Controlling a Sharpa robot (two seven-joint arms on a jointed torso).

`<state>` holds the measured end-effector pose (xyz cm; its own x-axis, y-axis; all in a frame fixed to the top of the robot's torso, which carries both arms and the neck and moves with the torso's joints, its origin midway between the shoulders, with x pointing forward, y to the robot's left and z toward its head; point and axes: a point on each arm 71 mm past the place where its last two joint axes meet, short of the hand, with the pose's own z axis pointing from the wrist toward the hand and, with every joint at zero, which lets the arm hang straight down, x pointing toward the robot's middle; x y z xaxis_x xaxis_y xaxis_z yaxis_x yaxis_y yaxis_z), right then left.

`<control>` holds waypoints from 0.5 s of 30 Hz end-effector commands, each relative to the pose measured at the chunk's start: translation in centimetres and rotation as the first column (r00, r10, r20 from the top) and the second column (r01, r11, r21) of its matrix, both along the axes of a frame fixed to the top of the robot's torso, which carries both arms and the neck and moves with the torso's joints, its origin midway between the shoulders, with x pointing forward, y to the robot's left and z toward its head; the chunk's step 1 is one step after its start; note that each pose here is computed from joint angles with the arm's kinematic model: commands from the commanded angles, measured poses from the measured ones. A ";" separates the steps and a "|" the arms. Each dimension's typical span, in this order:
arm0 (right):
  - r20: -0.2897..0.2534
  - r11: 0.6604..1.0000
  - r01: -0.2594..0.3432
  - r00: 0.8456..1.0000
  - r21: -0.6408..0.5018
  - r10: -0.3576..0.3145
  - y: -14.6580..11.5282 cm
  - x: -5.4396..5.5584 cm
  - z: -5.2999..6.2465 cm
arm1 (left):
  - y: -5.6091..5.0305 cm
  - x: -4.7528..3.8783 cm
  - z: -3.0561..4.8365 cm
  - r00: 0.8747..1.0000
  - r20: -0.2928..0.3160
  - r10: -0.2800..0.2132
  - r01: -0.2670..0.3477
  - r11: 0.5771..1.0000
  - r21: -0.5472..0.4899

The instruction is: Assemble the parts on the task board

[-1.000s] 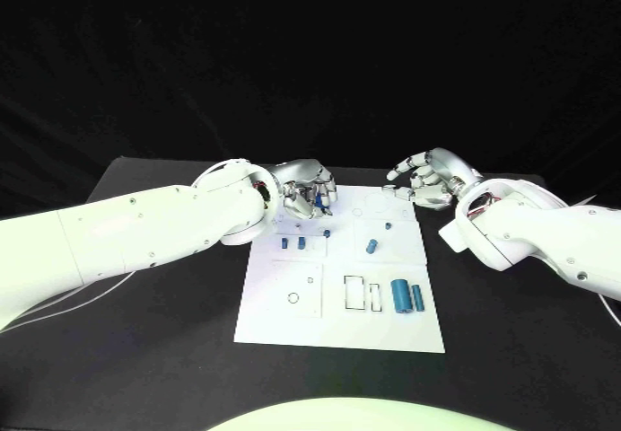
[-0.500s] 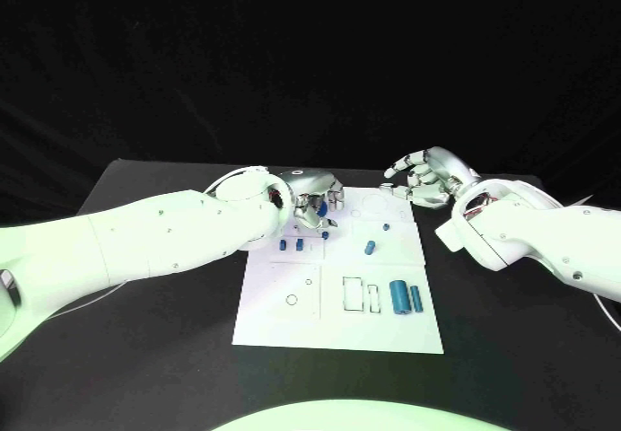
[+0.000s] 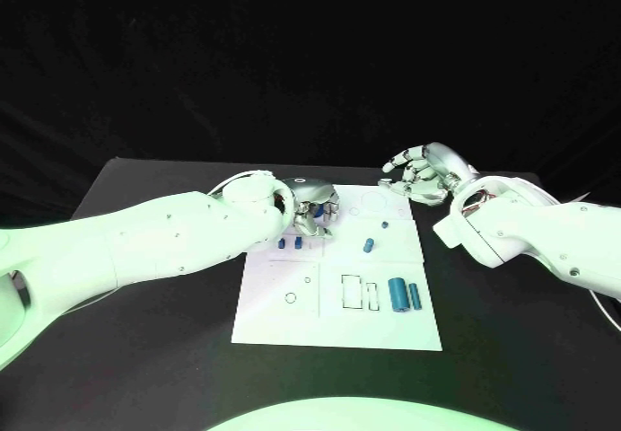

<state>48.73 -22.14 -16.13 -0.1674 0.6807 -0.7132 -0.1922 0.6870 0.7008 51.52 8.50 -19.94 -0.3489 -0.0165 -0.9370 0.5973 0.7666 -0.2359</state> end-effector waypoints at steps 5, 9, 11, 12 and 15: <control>0.048 0.999 0.000 0.999 0.036 -0.001 0.0 0.0 0.4 | 0.0 -0.09 -0.83 1.000 -0.025 0.011 -0.010 0.998 0.056; 0.054 0.999 0.002 0.999 0.044 -0.004 0.0 0.0 0.4 | 0.1 -0.06 -1.16 0.999 -0.030 0.019 -0.017 0.998 0.060; 0.056 0.999 0.002 0.998 0.047 -0.004 0.0 0.0 0.4 | 0.2 -0.03 -1.32 0.999 -0.031 0.024 -0.022 0.998 0.060; 0.057 0.999 0.001 0.998 0.047 -0.004 0.0 0.0 0.5 | 0.2 -0.01 -1.38 0.999 -0.030 0.026 -0.024 0.998 0.058; 0.058 0.999 0.001 0.998 0.049 -0.004 0.0 0.0 0.5 | 0.2 0.02 -1.59 0.999 -0.029 0.031 -0.030 0.998 0.053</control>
